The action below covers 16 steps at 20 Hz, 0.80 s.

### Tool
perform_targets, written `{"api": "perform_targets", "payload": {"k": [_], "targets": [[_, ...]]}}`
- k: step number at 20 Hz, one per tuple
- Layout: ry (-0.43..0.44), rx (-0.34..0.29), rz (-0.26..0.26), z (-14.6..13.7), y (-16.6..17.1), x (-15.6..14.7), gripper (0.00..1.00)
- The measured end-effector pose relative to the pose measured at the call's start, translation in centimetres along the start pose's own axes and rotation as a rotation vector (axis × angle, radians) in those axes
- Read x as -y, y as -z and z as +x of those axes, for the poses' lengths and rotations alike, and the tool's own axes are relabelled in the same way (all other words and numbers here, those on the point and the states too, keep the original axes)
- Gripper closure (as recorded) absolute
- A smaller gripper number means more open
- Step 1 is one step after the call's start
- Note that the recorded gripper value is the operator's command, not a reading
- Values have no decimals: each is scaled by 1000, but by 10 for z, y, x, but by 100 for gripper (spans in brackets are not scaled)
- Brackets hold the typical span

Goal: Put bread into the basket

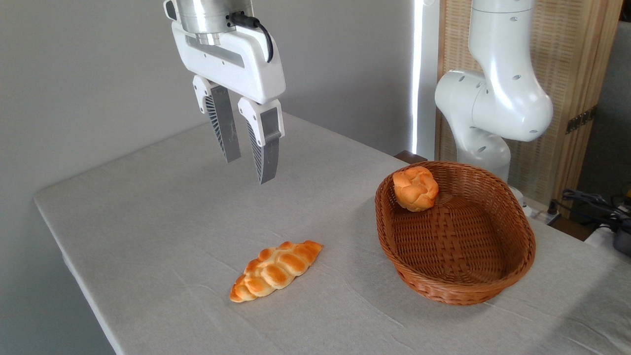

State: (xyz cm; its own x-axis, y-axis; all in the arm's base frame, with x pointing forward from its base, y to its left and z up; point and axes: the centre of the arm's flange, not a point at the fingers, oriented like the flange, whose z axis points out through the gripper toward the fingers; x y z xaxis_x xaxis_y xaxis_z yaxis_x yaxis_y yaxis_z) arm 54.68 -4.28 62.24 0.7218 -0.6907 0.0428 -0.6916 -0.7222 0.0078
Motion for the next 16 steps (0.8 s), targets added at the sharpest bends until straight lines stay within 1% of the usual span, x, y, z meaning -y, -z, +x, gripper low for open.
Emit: {"api": "perform_targets", "payload": {"k": [13,16], "targets": [[0,0,0,0,0,0,0],[0,10,-8,-1,-6,0,0]]}}
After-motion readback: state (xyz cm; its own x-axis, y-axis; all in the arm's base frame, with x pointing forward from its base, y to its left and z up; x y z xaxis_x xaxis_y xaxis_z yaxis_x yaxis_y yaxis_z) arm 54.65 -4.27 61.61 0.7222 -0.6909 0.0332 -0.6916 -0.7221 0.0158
